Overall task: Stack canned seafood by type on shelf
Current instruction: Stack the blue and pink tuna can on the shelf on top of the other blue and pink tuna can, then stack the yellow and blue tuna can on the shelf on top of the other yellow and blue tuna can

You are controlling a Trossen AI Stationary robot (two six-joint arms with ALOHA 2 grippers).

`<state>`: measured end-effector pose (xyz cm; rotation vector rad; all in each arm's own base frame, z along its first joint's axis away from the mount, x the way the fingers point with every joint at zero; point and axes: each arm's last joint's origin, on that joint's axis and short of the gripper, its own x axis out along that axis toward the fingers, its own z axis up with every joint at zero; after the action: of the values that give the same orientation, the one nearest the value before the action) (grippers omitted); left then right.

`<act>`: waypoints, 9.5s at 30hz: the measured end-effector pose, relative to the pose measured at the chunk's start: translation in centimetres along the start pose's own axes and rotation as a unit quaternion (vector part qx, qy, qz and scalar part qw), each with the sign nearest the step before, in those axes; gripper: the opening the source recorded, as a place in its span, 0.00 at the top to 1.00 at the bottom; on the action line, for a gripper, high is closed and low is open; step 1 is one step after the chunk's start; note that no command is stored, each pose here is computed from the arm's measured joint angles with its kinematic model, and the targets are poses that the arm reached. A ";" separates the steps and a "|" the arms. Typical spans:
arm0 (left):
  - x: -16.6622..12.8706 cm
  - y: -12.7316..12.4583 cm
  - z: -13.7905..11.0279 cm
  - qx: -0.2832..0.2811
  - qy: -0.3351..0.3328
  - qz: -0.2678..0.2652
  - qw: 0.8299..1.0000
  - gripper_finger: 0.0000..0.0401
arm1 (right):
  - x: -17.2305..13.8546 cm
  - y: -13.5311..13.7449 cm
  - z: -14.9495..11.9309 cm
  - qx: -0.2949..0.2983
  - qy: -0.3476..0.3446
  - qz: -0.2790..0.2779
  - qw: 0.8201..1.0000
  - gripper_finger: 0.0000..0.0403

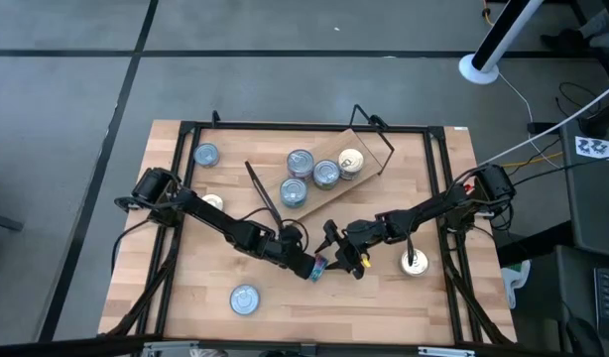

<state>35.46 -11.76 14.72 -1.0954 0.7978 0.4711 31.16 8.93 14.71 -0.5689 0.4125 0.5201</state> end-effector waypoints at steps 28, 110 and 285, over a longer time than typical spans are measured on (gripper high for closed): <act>0.0 -1.1 0.5 -0.001 -0.051 -0.053 0.997 1.00 | 0.0 -0.1 0.2 0.015 -0.009 -0.005 1.000 0.30; -9.0 -3.6 3.6 0.209 -0.192 -0.069 0.956 1.00 | -9.3 -1.9 3.0 0.045 0.136 -0.158 0.977 0.50; -9.6 -4.6 4.1 0.314 -0.232 -0.088 0.916 1.00 | -16.1 -12.1 -3.6 -0.039 0.495 -0.297 0.816 0.27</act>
<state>33.88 -9.44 25.77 -0.4170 0.3743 0.2702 24.45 -7.50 24.84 -0.9866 1.1563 -0.4270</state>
